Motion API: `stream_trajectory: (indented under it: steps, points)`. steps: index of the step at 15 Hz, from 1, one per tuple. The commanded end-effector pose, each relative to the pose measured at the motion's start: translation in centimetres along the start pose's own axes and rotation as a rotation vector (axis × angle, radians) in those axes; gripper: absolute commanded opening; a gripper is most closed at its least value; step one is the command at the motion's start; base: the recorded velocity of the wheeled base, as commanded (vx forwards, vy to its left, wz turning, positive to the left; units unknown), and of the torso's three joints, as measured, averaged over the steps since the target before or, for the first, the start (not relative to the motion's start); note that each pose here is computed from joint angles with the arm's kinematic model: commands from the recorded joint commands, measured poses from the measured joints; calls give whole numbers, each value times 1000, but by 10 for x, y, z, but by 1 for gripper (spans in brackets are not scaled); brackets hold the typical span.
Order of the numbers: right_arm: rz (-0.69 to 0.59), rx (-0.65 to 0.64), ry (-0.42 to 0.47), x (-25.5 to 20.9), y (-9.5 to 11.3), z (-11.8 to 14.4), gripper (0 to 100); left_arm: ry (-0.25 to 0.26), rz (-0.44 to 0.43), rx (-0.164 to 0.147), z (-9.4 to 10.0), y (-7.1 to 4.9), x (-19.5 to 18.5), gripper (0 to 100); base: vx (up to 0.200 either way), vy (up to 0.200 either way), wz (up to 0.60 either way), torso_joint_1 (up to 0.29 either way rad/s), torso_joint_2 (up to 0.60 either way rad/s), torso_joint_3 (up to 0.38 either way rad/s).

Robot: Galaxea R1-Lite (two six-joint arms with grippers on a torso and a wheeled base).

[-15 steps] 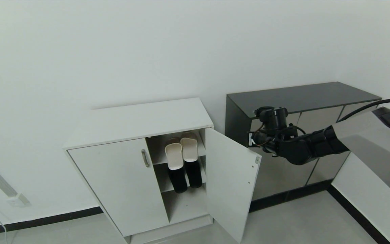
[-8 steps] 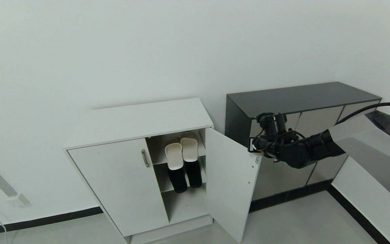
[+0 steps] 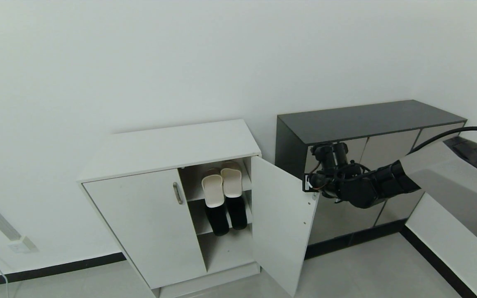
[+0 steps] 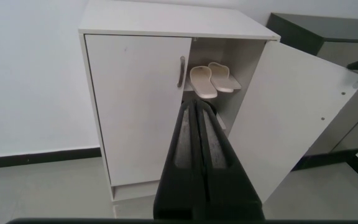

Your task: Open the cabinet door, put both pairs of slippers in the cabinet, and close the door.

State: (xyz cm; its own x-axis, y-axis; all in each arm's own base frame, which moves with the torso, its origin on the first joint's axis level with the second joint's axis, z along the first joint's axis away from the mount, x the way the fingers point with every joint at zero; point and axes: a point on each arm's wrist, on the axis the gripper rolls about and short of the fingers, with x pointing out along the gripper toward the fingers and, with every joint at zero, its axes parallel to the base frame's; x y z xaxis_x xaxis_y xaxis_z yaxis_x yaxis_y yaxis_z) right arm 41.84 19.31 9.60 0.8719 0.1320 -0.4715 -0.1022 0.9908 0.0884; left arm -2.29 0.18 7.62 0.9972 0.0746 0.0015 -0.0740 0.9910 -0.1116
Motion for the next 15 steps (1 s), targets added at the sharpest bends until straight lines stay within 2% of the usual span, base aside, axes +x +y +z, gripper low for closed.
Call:
stream_trajectory:
  steps: [1,2,6,11,13,15]
  points:
    - [14,-10,7,-6,6,-3,0,0,0,0,0,0,0,0,0,0,0,0,0,0]
    - [21,-14,9,-10,9,-4,0,0,0,0,0,0,0,0,0,0,0,0,0,0]
    - [106,-60,25,-41,44,-15,0,0,0,-2,0,0,0,0,0,0,0,0,0,0]
    - [213,-103,14,-73,79,-28,0,1,1,-2,0,0,0,0,0,0,0,0,0,0]
    - [252,-103,-50,-77,83,-31,0,0,0,-2,0,0,0,0,0,0,0,0,0,0]
    - [281,-193,-85,-85,78,-36,0,1,1,-2,0,0,0,0,0,0,0,0,0,0]
